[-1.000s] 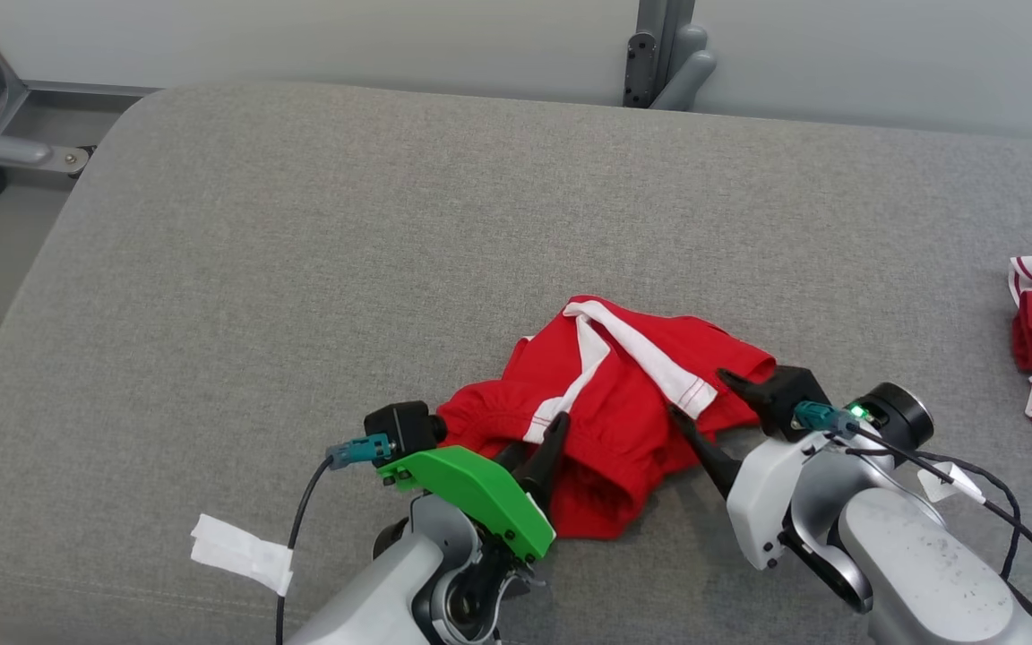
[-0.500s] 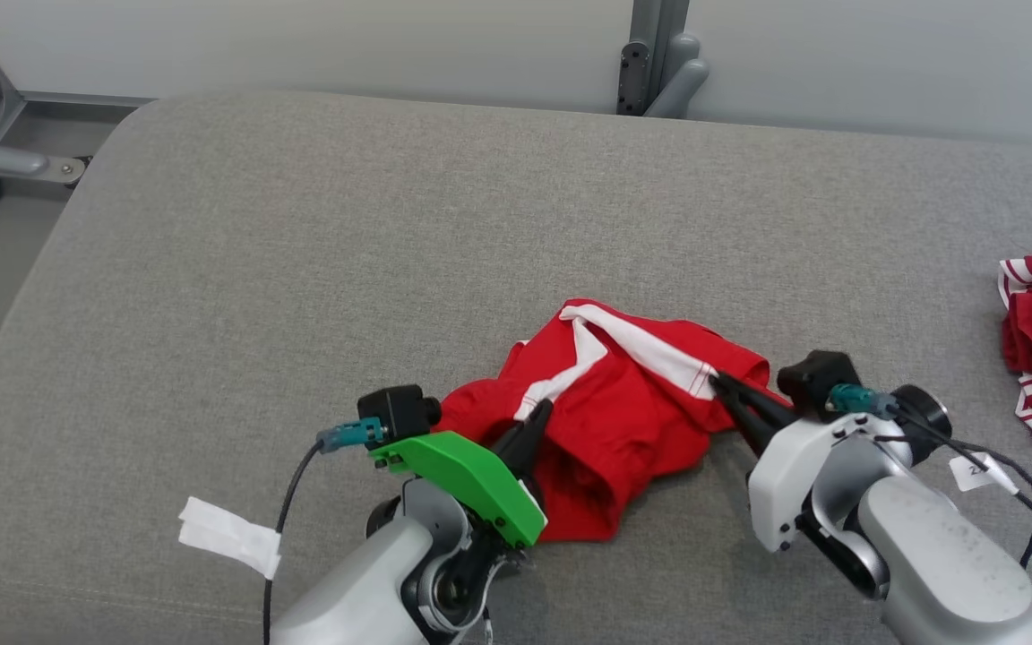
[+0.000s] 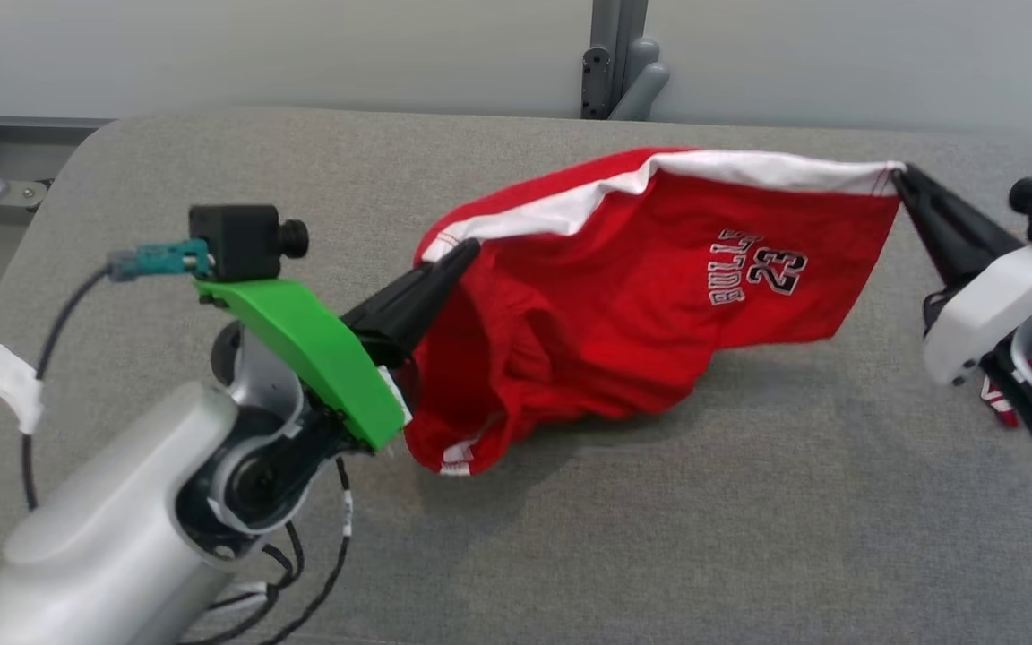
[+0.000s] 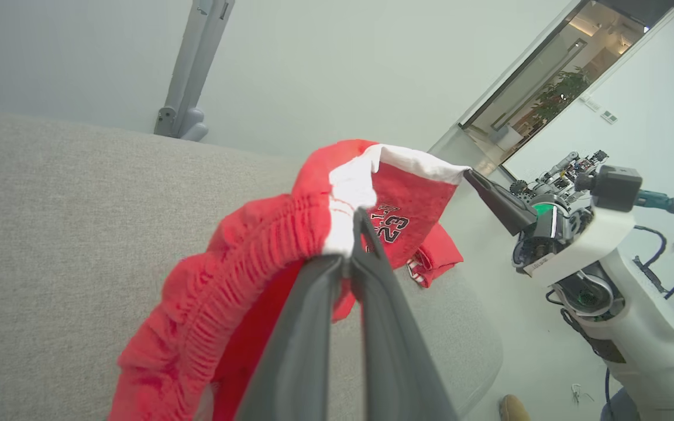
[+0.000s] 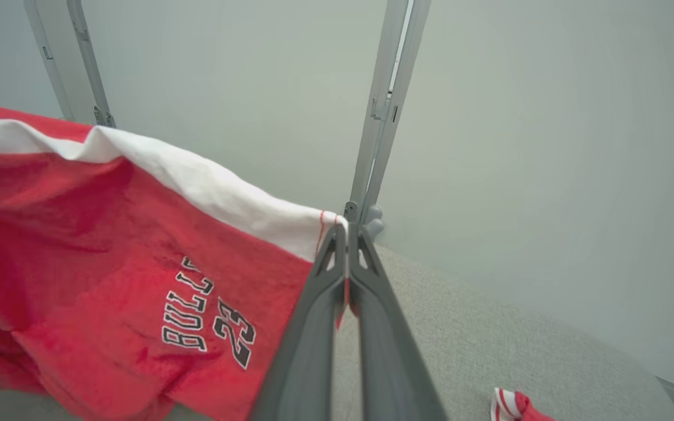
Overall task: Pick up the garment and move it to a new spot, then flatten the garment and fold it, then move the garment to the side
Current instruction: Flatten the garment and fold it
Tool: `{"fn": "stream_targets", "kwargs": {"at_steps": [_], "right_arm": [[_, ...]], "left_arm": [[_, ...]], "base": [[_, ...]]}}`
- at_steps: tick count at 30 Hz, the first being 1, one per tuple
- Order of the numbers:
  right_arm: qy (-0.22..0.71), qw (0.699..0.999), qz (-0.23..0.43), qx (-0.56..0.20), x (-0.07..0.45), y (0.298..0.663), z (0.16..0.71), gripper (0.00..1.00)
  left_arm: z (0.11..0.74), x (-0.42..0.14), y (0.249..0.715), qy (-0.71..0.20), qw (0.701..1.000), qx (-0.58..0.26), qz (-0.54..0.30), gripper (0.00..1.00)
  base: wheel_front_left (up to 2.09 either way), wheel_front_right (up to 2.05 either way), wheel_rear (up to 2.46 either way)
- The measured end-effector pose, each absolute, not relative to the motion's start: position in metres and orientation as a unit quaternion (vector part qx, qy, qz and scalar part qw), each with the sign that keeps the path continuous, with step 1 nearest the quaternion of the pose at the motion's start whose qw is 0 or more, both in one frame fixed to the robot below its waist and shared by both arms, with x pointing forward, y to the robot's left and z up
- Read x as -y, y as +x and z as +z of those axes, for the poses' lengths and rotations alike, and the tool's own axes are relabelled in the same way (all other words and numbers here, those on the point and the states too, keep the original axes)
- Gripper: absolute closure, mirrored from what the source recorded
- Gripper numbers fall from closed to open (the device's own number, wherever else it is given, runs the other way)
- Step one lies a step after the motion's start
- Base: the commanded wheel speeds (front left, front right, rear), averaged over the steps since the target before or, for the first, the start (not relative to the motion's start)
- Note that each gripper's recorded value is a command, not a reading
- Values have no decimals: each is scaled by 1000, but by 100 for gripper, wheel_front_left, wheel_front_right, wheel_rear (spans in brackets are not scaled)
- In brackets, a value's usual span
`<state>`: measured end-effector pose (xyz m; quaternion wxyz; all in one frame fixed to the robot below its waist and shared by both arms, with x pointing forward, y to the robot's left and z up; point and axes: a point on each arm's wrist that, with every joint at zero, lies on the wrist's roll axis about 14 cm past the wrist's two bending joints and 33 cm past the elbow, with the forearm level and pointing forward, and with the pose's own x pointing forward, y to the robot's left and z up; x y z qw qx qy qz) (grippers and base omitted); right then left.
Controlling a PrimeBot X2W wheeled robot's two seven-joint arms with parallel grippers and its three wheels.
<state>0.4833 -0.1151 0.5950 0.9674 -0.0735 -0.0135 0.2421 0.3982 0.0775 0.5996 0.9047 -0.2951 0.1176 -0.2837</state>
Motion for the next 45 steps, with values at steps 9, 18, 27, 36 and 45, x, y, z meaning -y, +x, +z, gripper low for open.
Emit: {"fn": "stream_targets", "kwargs": {"at_steps": [9, 18, 27, 36, 45], "right_arm": [[-53, 973, 217, 55, 119, 541, 671, 100], [0, 974, 188, 126, 81, 631, 721, 100], [9, 952, 94, 290, 130, 667, 766, 100], [-15, 982, 140, 123, 135, 640, 587, 100], [11, 993, 116, -12, 209, 507, 481, 100]], "left_arm": [[644, -108, 451, -179, 925, -138, -304, 100], [653, -140, 583, -88, 972, -54, -211, 100], [710, -110, 646, -64, 954, 182, -227, 100], [565, -31, 578, -84, 924, 58, -368, 100], [477, -40, 440, -162, 905, -83, -385, 100]], "base": [[0, 0, 0], [0, 0, 0], [0, 0, 0], [0, 0, 0], [0, 0, 0]]}}
